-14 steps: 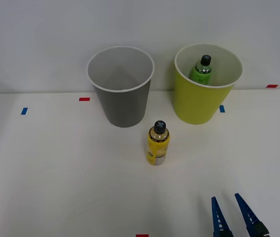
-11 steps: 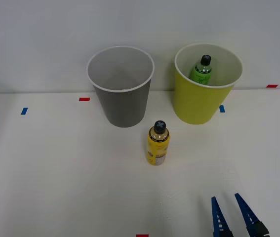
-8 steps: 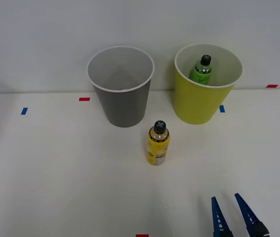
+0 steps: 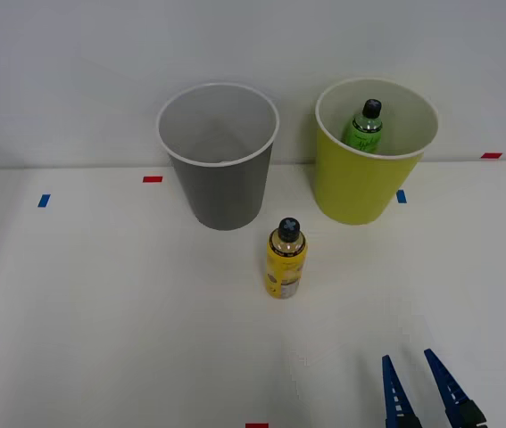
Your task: Put cans in the gray bin, plastic bottles in the light green bin
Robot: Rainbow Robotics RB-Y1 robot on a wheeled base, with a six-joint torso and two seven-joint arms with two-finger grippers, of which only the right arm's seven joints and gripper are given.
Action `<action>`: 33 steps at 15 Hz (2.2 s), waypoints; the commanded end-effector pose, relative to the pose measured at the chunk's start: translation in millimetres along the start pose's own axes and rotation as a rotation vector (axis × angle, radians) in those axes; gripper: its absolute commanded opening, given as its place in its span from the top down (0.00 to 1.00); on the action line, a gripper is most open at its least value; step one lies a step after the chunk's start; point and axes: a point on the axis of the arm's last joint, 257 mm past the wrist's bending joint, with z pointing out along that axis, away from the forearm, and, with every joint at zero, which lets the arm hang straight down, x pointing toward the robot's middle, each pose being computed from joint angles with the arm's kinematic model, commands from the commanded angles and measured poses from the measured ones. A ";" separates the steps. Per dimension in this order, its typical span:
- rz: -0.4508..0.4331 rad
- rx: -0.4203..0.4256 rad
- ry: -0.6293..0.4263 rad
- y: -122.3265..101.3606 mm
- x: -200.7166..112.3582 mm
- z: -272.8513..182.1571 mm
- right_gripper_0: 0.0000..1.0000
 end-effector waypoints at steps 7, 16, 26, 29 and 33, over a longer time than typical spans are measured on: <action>0.000 0.000 0.000 0.0 0.0 0.0 0.33; 0.000 0.000 0.000 0.0 0.0 0.0 0.33; 0.062 -0.127 0.027 25.7 5.2 -2.7 0.33; -0.016 -0.211 -0.002 37.3 -4.2 9.7 0.33; -0.142 -0.214 -0.029 43.1 -3.1 27.9 0.12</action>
